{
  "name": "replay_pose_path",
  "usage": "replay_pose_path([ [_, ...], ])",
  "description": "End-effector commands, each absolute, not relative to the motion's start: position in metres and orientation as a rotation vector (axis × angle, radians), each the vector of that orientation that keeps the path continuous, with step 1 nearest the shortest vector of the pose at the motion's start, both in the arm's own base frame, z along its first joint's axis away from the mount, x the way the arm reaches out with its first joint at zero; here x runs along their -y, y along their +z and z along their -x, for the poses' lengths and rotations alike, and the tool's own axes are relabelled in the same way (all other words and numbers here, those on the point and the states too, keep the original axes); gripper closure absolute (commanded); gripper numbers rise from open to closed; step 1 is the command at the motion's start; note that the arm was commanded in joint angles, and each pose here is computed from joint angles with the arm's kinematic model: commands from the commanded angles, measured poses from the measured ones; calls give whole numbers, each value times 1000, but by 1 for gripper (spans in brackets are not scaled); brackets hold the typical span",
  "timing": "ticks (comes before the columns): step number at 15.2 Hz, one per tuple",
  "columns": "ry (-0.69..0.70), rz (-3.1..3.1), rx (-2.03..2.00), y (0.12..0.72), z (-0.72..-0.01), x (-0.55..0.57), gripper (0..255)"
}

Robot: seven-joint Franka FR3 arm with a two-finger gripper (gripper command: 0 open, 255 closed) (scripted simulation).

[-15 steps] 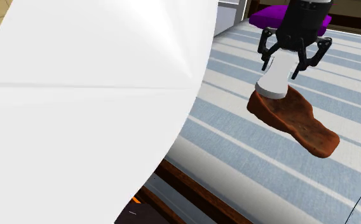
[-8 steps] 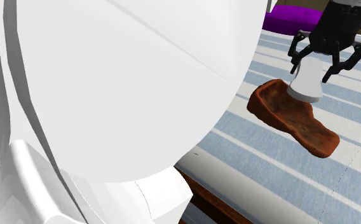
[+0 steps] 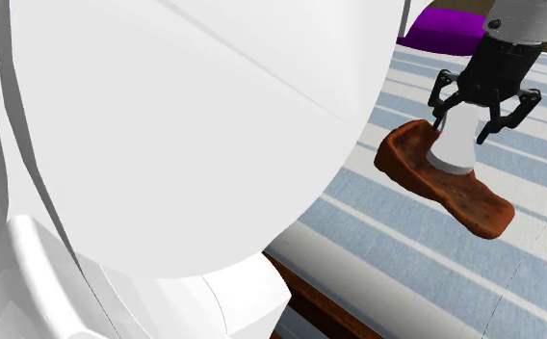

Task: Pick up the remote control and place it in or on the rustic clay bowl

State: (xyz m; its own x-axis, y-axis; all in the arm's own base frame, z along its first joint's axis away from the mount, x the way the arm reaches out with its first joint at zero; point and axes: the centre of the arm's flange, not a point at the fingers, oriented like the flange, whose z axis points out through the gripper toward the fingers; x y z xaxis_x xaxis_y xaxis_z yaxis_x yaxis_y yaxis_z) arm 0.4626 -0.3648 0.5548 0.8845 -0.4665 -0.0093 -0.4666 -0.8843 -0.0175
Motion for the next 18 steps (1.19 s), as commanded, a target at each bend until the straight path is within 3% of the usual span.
replay_pose_path([
  [1, 6, 3031, -751, 545, -462, 365, 255],
  [12, 6, 3031, -751, 524, -462, 365, 255],
  [13, 6, 3031, -751, 524, -462, 365, 0],
  [18, 6, 3031, -751, 524, -462, 365, 0],
])
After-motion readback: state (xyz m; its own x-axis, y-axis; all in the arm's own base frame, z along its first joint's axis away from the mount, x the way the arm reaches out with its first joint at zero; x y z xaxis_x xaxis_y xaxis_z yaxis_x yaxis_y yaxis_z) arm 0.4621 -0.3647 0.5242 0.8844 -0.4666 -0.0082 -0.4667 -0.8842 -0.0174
